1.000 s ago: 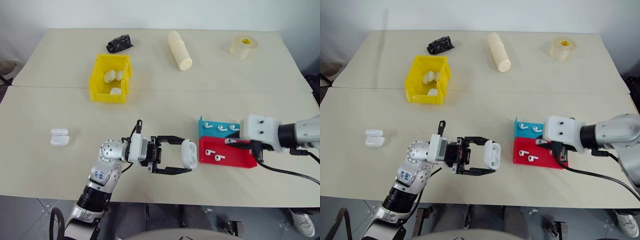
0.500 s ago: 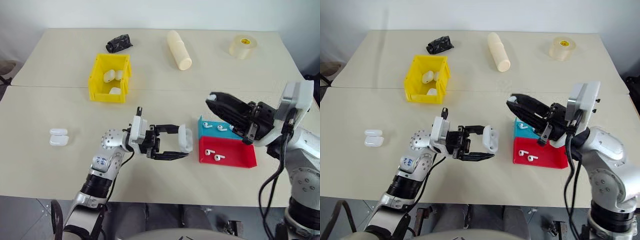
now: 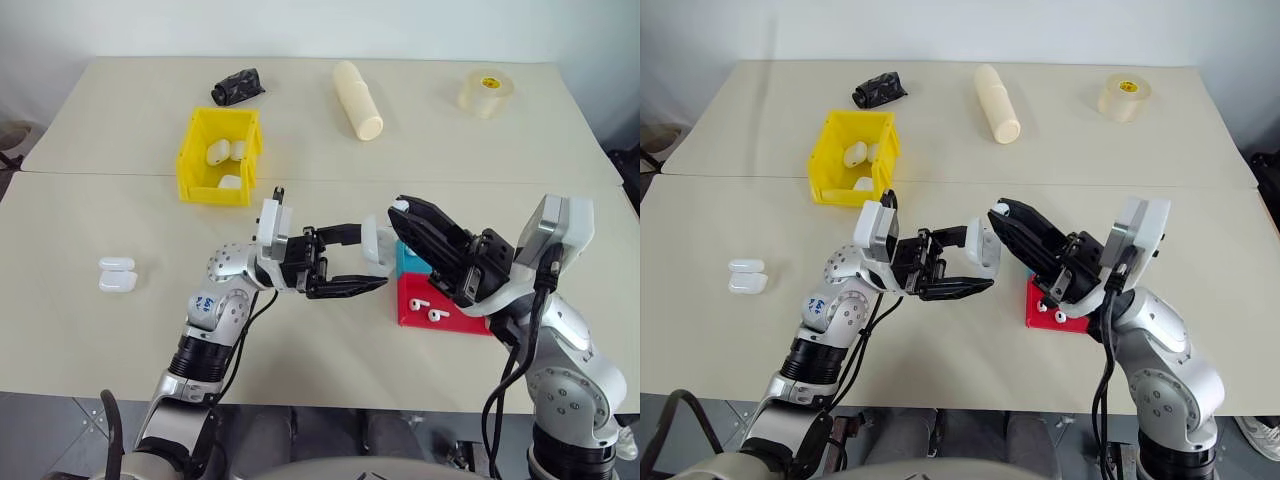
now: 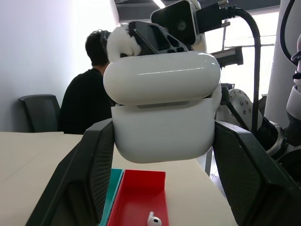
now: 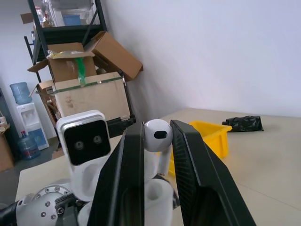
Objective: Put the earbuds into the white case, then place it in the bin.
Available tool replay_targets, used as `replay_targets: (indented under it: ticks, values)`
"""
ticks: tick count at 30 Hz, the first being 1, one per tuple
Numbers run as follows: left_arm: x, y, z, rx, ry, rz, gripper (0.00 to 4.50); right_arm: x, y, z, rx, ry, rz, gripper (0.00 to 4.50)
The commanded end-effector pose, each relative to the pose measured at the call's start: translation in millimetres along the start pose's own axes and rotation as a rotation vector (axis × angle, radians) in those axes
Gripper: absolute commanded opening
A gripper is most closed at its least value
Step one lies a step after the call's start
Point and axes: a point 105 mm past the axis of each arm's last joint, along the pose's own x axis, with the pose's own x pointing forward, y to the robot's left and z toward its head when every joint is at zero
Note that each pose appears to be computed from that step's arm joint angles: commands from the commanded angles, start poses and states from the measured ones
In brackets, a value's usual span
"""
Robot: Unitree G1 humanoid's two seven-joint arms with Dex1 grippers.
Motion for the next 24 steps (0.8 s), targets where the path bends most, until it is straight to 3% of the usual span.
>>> replay_targets:
  ticks: [1, 24]
  values:
    - [1, -6, 13, 0.035, -0.032, -0.034, 2.8, 2, 15, 5, -0.031, -0.035, 0.031, 0.73]
    - [-2, -25, 13, 0.094, -0.124, -0.04, 2.8, -4, 34, -18, -0.07, 0.03, 0.047, 0.73]
